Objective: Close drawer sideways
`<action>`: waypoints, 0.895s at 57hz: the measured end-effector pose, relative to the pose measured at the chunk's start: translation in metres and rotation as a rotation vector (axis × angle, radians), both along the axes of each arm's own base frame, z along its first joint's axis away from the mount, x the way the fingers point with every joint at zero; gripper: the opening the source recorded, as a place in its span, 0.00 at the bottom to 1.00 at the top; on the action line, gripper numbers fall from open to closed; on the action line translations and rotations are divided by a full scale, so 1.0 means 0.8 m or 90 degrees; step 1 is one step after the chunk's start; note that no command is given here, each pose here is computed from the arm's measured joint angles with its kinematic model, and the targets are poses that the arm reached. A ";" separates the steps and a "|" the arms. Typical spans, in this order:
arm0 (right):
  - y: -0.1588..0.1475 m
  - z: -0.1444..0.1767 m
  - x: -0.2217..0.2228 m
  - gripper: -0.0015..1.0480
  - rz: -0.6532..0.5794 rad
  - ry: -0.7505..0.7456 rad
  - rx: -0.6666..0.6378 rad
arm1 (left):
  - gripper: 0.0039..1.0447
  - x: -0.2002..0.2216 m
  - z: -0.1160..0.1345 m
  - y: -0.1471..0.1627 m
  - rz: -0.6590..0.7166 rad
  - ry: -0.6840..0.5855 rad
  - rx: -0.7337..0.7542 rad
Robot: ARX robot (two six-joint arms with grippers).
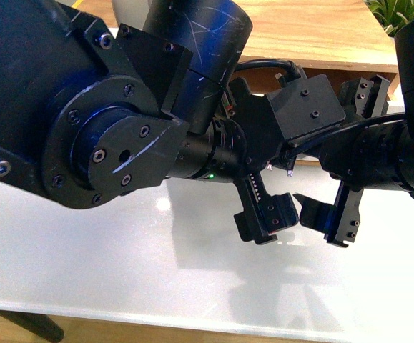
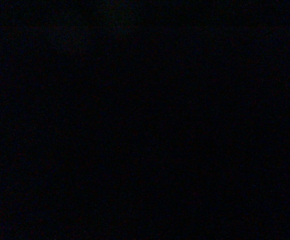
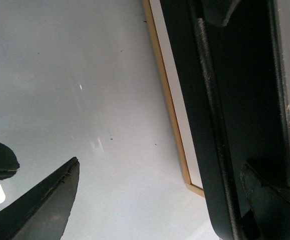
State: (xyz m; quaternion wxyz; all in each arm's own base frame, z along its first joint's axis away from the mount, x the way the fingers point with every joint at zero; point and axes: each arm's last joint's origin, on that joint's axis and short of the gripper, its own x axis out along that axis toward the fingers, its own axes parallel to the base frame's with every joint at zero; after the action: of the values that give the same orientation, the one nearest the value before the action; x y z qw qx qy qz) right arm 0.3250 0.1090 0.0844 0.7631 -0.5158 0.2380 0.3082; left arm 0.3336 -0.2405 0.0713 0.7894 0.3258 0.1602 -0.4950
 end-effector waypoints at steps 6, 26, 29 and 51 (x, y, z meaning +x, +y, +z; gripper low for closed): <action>-0.001 -0.001 0.005 0.91 -0.005 0.001 0.003 | 0.92 0.006 -0.002 -0.003 0.001 0.002 0.001; -0.006 -0.006 0.021 0.91 -0.023 0.000 0.012 | 0.92 0.029 -0.003 -0.009 -0.006 0.010 -0.008; -0.006 -0.006 0.023 0.91 -0.025 -0.001 0.013 | 0.92 0.031 -0.003 -0.009 -0.005 0.010 -0.009; -0.009 -0.005 0.044 0.91 -0.032 -0.017 0.022 | 0.92 0.052 -0.001 -0.013 0.004 0.003 -0.013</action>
State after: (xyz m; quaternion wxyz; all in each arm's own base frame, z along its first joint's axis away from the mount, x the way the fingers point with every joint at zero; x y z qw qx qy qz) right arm 0.3605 0.1020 0.0806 0.7822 -0.5007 0.2354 0.2863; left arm 0.3750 -0.2508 0.0703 0.7940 0.3159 0.1584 -0.4946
